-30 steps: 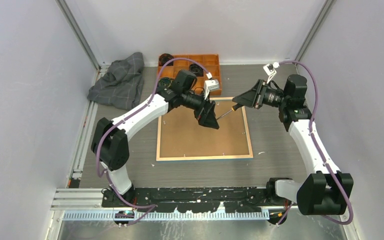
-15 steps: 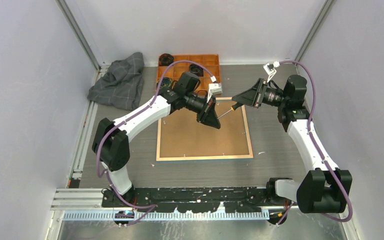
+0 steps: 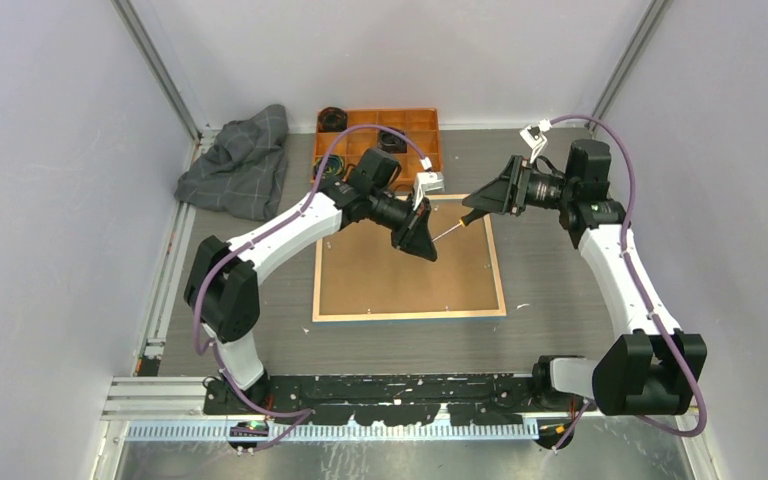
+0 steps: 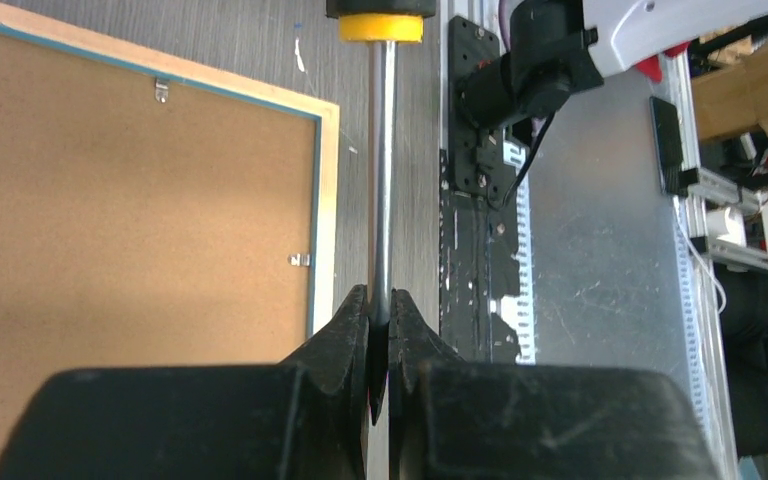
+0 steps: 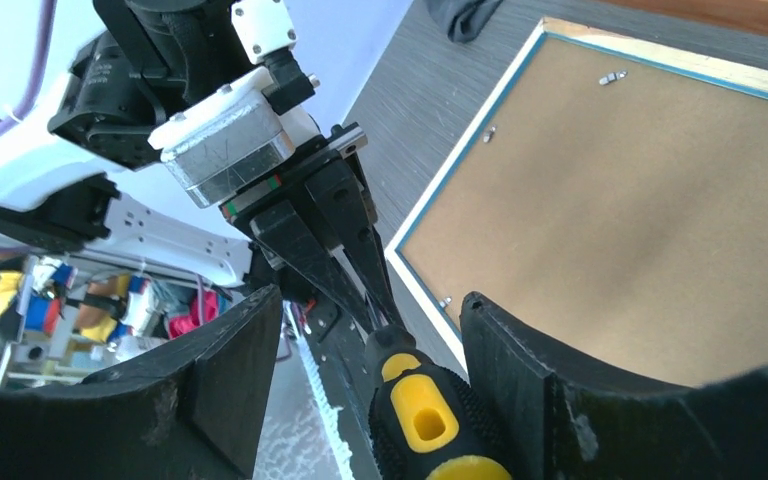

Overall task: Take the photo out of the frame
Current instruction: Adjust the screwdriver.

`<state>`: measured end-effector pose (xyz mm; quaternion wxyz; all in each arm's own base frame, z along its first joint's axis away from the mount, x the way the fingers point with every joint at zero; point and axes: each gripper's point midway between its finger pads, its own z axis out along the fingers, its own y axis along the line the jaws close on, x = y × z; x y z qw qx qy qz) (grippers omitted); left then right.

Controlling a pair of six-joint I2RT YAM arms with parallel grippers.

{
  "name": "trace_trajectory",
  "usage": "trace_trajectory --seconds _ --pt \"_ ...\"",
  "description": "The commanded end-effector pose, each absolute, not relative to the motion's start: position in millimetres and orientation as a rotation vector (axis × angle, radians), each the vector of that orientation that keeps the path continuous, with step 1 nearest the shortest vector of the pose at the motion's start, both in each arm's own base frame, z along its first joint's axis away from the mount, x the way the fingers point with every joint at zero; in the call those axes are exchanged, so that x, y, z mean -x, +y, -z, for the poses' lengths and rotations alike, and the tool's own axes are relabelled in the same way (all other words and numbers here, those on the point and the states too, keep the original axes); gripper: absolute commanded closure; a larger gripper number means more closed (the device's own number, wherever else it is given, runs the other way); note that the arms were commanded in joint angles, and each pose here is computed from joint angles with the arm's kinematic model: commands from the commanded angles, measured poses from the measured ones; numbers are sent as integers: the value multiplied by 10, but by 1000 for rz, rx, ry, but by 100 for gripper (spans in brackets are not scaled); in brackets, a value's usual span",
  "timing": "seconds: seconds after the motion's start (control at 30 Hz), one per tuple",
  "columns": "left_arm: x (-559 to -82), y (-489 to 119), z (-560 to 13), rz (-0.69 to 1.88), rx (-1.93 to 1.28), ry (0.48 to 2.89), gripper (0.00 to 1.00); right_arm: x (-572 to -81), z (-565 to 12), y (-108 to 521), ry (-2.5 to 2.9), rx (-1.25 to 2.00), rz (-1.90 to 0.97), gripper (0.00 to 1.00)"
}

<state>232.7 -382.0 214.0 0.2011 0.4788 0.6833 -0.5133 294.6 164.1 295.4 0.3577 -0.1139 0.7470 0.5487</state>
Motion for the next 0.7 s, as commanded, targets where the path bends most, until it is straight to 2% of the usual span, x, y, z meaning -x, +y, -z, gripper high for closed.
trace_trajectory --seconds 0.0,0.07,0.3,0.5,0.6,0.67 --pt "-2258 -3718 -2358 1404 -1398 1820 100 -2758 -2946 1617 1976 472 -1373 30" --pt "-2229 -3687 -2363 1400 -1411 1814 100 -2712 -2943 1617 1979 507 -1381 32" --pt "-2212 -3656 -2392 1401 -1416 1809 100 -2574 -2891 1609 1987 601 -1385 48" --pt "-2257 -3659 -2387 1406 -1388 1822 100 -2424 -2891 1592 2016 673 -1390 72" --pt "-2310 -3654 -2391 1413 -1353 1833 100 -2362 -2864 1573 2033 714 -1367 97" --pt "-2378 -3650 -2373 1388 -1321 1856 100 -2334 -2852 1545 2044 746 -1319 99"
